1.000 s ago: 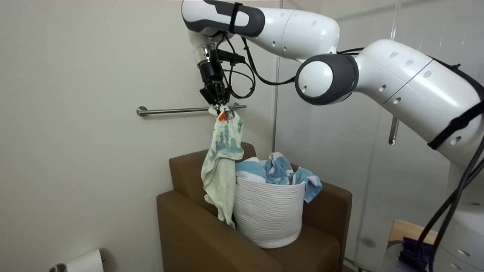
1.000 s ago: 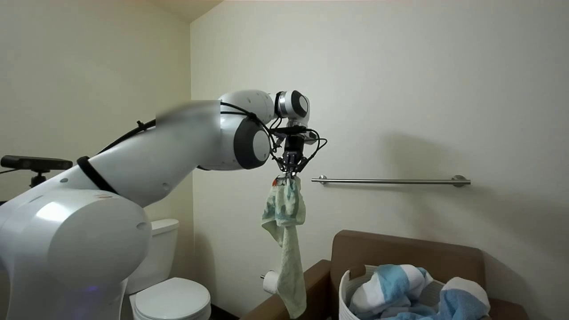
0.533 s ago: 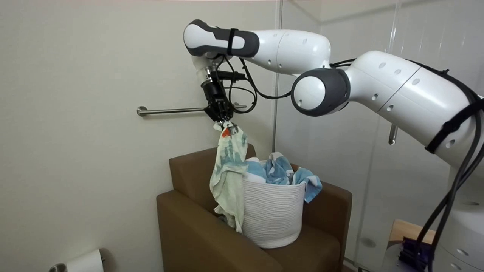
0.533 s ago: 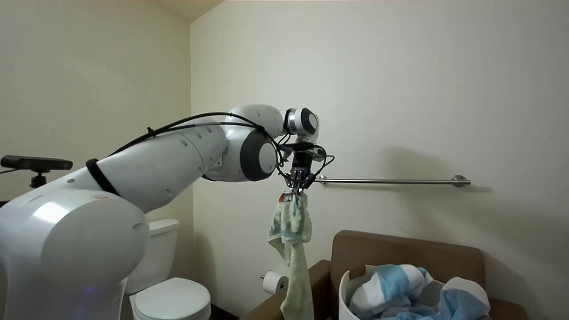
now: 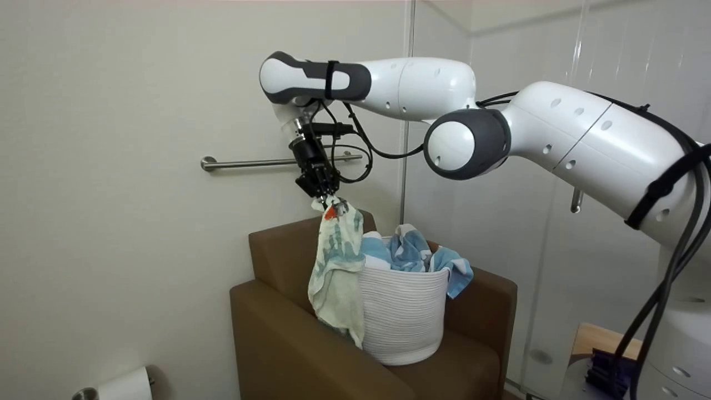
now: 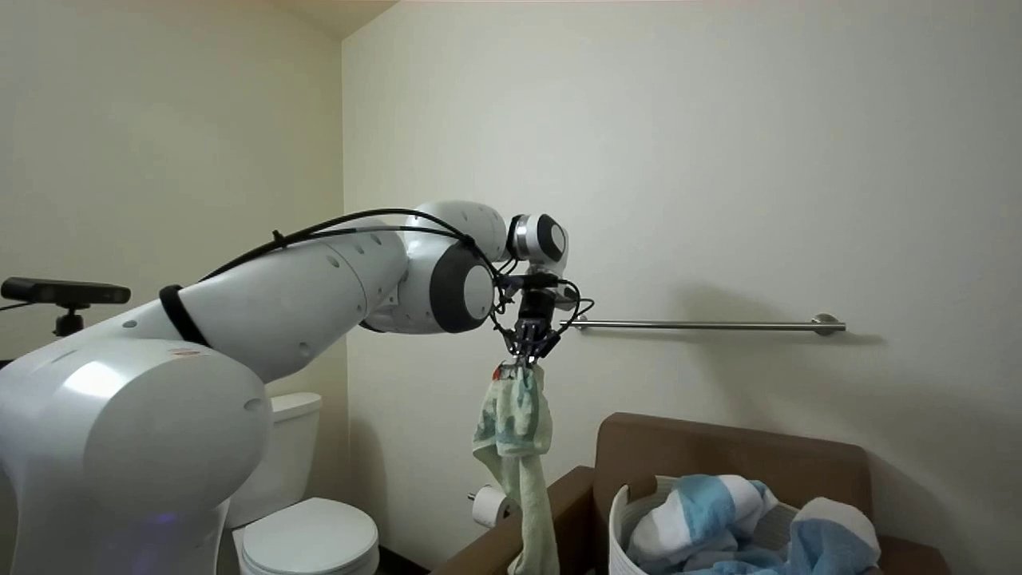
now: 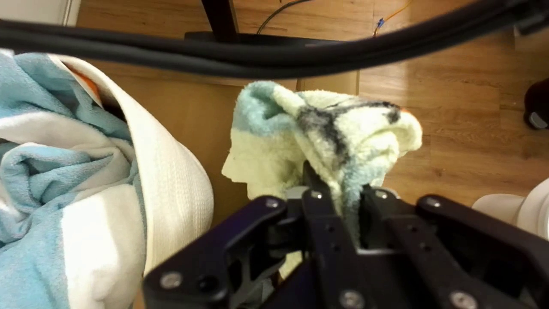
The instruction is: Remove the smaller towel from the hamper and put it on the armrest
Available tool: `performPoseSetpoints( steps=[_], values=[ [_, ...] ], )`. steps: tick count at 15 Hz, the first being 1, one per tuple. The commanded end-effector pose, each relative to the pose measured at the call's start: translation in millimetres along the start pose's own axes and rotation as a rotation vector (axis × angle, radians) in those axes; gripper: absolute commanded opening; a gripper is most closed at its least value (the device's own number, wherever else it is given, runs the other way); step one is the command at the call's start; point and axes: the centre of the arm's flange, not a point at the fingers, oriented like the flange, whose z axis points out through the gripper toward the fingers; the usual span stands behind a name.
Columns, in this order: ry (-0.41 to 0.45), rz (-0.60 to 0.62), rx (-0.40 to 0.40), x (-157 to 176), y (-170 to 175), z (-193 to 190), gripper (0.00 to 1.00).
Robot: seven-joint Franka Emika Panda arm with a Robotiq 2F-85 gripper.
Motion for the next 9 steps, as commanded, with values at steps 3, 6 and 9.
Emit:
performPoseSetpoints(
  steps=[3, 6, 9],
  values=[
    [-0.156, 0.002, -0.068, 83.7, -41.0, 3.2, 0.09],
    [-0.246, -0.051, -0.127, 96.5, -68.1, 41.0, 0.09],
    [-0.343, -0.110, -0.230, 92.6, -110.5, 77.2, 0.09]
  ],
)
